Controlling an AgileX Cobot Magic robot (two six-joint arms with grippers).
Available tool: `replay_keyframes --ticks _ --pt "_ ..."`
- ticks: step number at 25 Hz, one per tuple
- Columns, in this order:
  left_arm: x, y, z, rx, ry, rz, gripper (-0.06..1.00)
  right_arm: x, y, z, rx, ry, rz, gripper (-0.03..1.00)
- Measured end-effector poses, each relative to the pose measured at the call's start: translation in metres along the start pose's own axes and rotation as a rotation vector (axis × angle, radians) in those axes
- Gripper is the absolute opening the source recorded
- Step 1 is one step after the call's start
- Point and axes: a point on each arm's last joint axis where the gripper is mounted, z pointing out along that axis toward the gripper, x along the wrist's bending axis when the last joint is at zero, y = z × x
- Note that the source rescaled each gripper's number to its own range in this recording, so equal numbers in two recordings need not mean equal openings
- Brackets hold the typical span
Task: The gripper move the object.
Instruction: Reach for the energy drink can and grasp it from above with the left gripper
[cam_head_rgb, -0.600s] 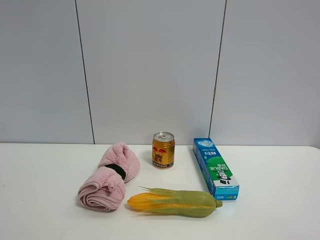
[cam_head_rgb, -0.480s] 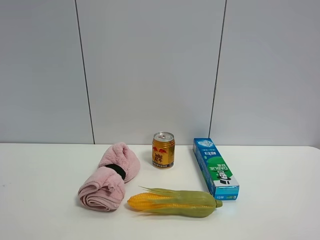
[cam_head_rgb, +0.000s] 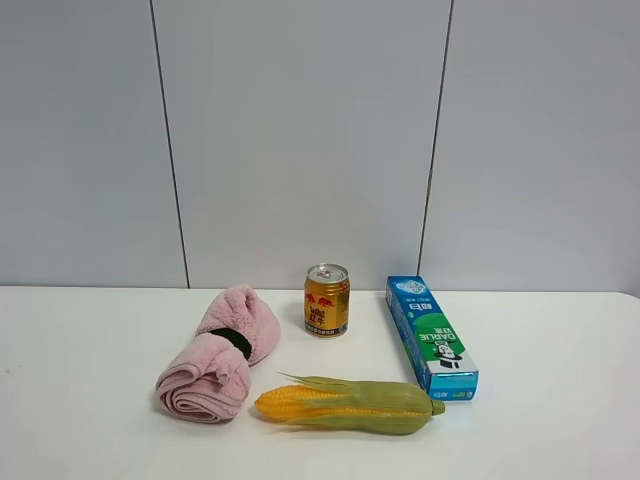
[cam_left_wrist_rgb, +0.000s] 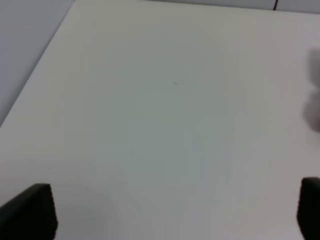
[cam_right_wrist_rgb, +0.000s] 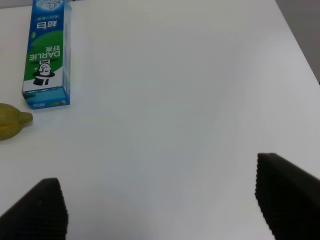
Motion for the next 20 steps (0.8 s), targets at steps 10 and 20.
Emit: replay_keyframes --ticks 10,20 --pt "-0.017 0.035 -0.014 -0.118 -0.181 0.059 1.00 0.000 0.000 0.000 0.000 0.000 0.000 1.00" --pt "-0.028 0.092 0.021 -0.011 -0.308 -0.105 1.00 0.000 0.000 0.000 0.000 0.000 0.000 1.00"
